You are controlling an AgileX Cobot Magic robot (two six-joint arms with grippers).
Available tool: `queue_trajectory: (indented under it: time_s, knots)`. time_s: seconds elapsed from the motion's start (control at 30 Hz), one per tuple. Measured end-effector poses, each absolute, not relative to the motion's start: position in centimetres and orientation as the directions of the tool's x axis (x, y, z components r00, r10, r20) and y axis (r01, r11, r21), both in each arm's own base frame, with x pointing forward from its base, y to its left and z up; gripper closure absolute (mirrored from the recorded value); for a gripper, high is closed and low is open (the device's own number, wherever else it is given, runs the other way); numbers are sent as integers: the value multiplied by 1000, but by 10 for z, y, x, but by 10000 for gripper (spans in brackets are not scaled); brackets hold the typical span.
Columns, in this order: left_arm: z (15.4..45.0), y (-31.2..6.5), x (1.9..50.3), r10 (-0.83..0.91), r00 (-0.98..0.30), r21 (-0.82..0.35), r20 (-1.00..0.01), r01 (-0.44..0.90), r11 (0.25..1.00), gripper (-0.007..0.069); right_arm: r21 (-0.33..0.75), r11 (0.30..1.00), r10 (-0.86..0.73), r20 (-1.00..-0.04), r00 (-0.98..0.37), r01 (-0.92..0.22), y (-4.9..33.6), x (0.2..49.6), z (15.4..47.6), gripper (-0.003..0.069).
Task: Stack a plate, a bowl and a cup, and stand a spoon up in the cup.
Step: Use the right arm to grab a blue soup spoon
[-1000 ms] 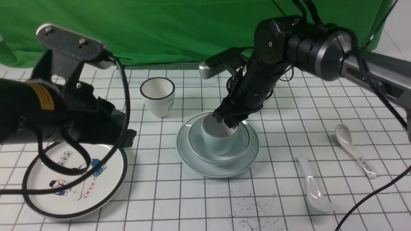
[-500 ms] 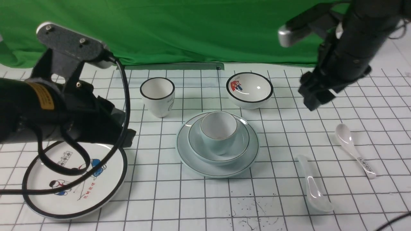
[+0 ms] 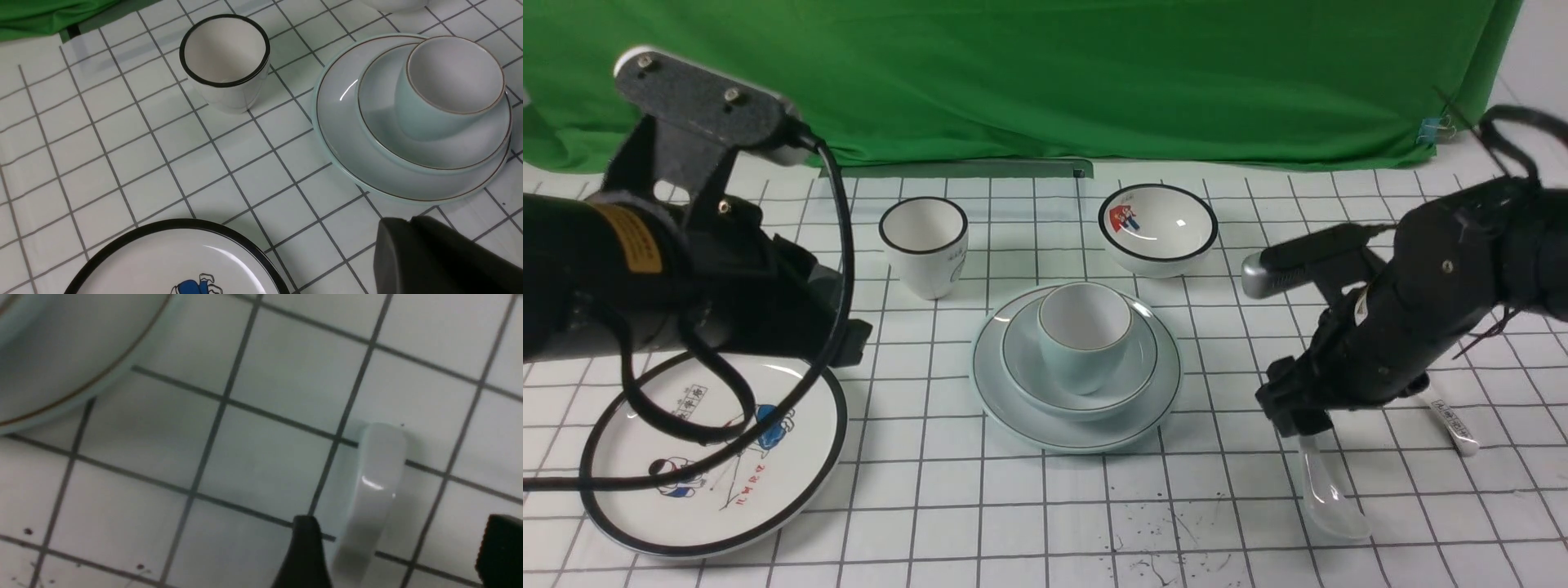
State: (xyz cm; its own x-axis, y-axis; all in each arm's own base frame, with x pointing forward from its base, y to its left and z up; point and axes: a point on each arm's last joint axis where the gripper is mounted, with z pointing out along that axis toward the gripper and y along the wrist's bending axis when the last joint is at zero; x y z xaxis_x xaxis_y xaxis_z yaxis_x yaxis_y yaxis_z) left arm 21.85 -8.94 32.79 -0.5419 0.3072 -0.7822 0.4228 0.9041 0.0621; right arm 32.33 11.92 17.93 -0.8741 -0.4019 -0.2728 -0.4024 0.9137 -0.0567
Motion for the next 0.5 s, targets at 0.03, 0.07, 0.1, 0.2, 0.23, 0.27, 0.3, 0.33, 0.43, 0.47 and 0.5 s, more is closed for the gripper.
queue_trajectory:
  time_s: [0.03,0.07,0.1,0.2,0.23,0.27,0.3,0.33,0.43,0.47,0.5]
  knots:
    - [328,-89,219,307,-542,62,-782,423,904,657,-55,914,-401,-269,-876,-401,120,325,173,108]
    - [328,-89,219,307,-542,62,-782,423,904,657,-55,915,-400,-266,-877,-401,120,326,171,108]
    - [328,-89,219,307,-542,62,-782,423,904,657,-51,919,-390,-268,-881,-391,121,328,165,108]
    - [328,-89,219,307,-542,62,-782,423,904,657,-46,920,-386,-274,-881,-389,123,332,158,120]
    - [328,-89,219,307,-542,62,-782,423,904,657,-46,920,-386,-273,-881,-389,123,332,157,120]
    - [328,-89,219,307,-542,62,-782,423,904,657,-40,924,-376,-273,-886,-380,123,332,157,174]
    - [328,-89,219,307,-542,62,-782,423,904,657,-34,926,-370,-275,-887,-376,124,332,157,202]
    - [328,-89,219,307,-542,62,-782,423,904,657,-30,927,-366,-277,-888,-373,124,332,157,276]
    - [328,-89,219,307,-542,62,-782,423,904,657,-30,925,-371,-280,-885,-378,125,333,157,486]
    - [328,-89,219,307,-541,62,-783,423,904,657,-31,927,-367,-282,-887,-374,124,333,159,496]
    - [328,-89,219,307,-541,62,-783,423,904,657,-34,924,-374,-279,-884,-380,124,333,159,495]
